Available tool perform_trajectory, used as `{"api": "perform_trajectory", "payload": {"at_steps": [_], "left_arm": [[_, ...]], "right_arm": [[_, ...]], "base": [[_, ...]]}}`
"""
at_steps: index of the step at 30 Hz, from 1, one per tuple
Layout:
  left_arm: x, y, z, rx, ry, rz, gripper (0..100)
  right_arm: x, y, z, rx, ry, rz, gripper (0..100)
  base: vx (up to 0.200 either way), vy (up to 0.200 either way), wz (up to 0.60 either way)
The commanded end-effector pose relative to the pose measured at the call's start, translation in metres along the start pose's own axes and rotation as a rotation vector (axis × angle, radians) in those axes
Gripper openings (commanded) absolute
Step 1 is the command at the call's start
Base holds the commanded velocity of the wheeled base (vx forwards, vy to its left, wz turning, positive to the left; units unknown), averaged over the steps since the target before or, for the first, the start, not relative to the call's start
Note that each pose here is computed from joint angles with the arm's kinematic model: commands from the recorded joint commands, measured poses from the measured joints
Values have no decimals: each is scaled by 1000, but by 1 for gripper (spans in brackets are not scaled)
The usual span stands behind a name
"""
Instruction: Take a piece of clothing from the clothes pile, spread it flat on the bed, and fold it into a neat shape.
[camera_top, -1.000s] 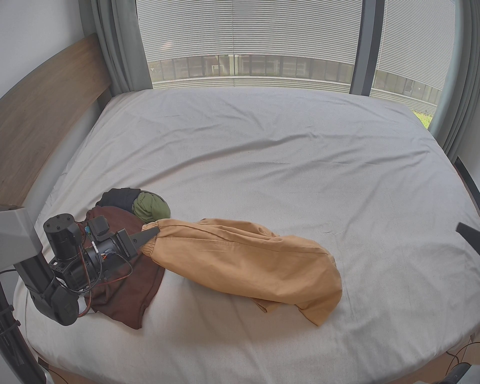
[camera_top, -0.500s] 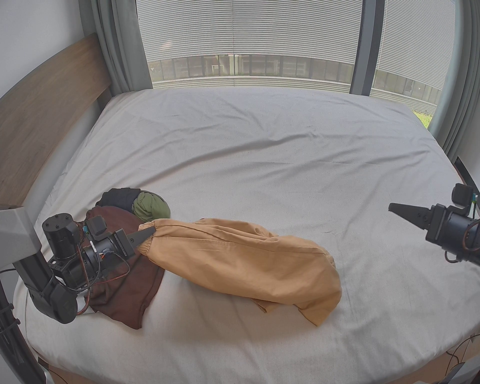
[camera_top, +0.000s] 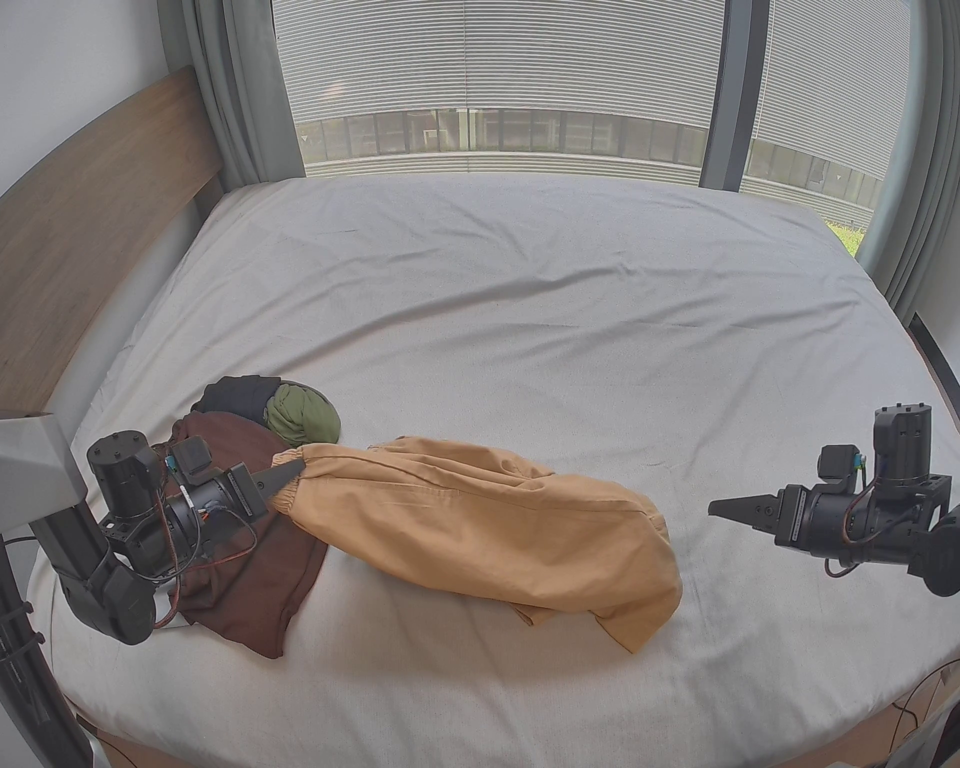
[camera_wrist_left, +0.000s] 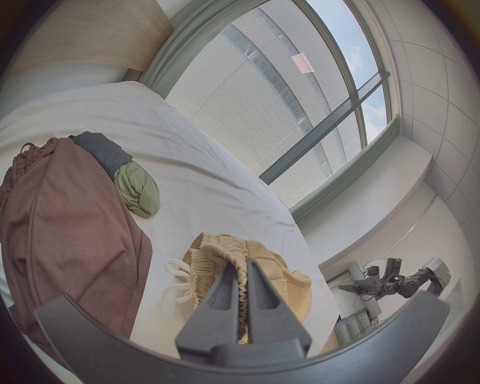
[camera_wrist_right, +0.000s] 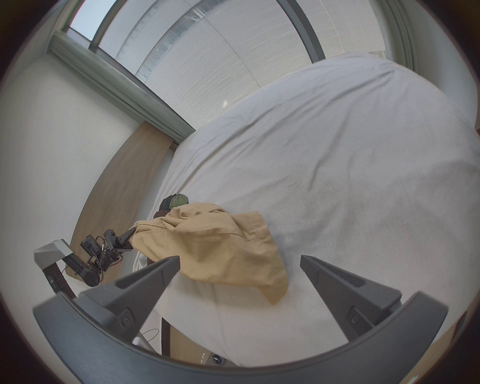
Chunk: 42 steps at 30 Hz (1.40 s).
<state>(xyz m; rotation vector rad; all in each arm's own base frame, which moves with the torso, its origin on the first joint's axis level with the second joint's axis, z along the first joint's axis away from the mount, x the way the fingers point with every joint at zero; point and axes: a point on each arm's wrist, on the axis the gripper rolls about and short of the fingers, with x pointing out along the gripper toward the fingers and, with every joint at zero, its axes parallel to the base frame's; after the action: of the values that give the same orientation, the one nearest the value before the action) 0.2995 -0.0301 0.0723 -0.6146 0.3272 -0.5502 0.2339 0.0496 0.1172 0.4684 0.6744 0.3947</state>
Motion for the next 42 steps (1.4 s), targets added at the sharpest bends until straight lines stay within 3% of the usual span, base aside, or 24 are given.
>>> {"api": "perform_trajectory", "payload": {"at_steps": [1, 9, 23, 42], "left_arm": [[2, -1, -4, -3, 13, -6, 0], [4, -9, -10, -1, 35, -31, 0], [5, -7, -7, 2, 24, -28, 0], [7, -9, -8, 4, 27, -37, 0]], "right_arm": [[24, -25, -12, 83, 80, -40, 100], [53, -45, -22, 165, 147, 25, 100], [98, -76, -41, 248, 129, 64, 100], [116, -77, -49, 331, 134, 129, 100]], "base": [[0, 0, 0], [0, 0, 0], [0, 0, 0], [0, 0, 0]]}}
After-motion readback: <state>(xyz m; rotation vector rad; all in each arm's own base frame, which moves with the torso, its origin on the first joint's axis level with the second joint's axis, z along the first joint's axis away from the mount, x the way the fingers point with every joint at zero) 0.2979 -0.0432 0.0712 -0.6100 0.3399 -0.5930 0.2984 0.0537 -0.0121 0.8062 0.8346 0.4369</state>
